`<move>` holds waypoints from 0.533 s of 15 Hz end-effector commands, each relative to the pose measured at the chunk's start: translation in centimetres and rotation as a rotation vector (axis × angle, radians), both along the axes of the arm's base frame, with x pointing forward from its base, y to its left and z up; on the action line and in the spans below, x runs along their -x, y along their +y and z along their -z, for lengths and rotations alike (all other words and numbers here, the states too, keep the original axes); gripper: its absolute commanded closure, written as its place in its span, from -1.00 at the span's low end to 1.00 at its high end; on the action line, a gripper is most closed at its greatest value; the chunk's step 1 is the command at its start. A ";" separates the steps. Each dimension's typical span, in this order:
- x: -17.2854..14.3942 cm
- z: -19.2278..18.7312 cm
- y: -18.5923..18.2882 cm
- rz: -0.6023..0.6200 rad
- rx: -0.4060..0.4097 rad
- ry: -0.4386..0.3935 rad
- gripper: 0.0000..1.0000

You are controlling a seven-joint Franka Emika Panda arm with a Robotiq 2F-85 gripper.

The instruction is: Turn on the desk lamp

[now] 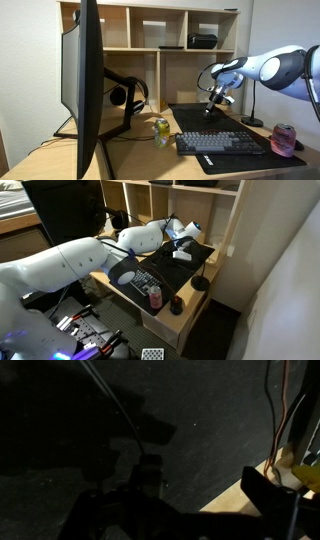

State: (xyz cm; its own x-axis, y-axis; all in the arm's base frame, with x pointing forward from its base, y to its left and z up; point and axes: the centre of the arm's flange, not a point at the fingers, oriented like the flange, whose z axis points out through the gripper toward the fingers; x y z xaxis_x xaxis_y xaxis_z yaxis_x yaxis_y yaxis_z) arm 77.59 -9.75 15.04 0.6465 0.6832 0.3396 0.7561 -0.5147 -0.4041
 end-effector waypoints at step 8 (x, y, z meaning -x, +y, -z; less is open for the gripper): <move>0.6 0.2 -1.0 0.018 0.001 0.021 -0.39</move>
